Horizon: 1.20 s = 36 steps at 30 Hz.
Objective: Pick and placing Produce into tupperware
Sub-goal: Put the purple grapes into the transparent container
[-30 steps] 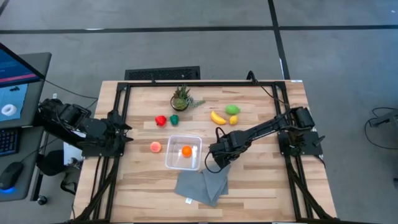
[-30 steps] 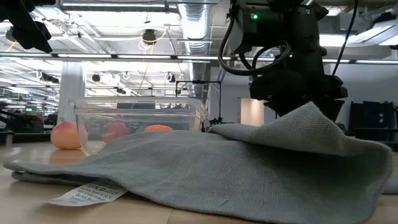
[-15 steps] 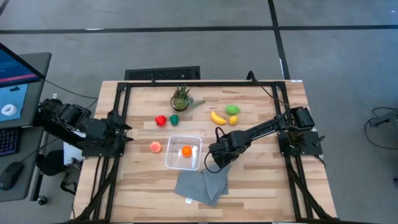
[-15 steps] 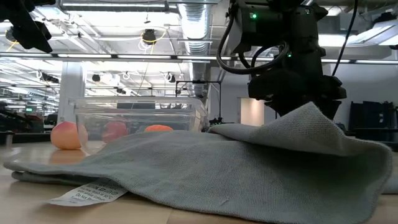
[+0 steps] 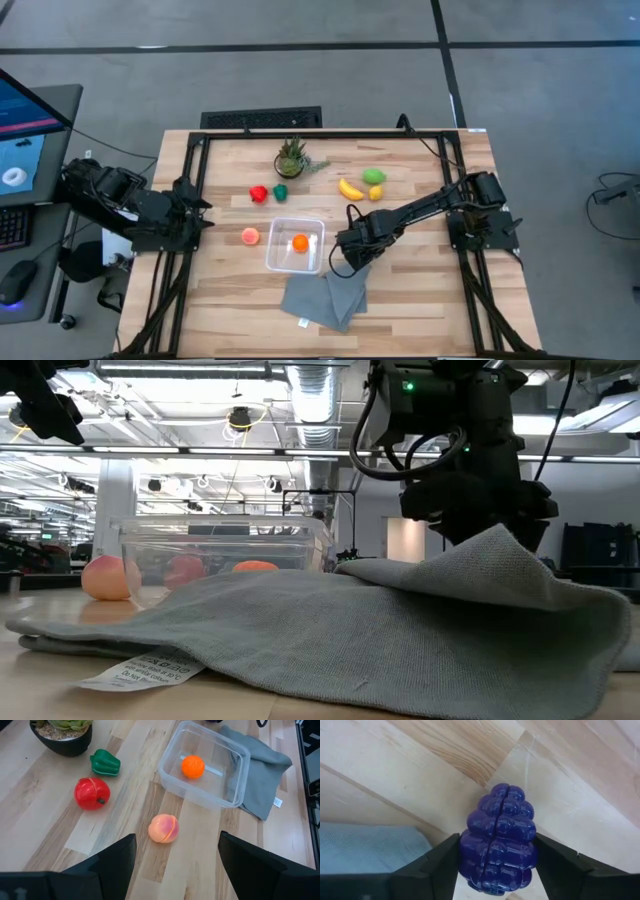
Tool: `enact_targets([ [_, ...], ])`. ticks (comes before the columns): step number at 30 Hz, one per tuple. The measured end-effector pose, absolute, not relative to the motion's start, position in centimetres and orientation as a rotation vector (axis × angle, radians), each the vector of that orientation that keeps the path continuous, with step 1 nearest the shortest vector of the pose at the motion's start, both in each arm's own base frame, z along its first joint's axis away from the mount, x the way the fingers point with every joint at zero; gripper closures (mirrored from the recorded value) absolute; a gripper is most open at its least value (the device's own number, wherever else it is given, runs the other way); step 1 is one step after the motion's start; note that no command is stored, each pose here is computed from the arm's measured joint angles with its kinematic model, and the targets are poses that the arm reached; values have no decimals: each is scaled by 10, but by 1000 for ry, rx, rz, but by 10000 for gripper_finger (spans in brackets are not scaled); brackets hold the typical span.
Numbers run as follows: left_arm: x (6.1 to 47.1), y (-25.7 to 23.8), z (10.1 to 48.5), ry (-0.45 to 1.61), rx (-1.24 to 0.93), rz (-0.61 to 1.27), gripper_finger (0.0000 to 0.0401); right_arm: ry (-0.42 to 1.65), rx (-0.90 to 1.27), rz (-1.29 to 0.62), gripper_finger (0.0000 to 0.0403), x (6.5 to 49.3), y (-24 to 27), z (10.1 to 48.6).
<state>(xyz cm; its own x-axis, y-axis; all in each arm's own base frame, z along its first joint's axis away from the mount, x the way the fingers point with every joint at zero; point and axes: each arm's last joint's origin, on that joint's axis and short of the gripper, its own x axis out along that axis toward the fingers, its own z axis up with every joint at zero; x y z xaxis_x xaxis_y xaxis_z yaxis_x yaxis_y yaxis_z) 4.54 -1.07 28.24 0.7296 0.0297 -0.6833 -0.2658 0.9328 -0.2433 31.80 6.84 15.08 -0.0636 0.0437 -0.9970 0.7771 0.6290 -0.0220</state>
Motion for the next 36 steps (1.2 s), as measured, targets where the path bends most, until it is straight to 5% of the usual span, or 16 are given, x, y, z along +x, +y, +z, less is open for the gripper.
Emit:
enact_targets([
  [36, 45, -11, 282, 736, -336, 172, 131, 1542, 730, -668, 172, 322, 70, 164],
])
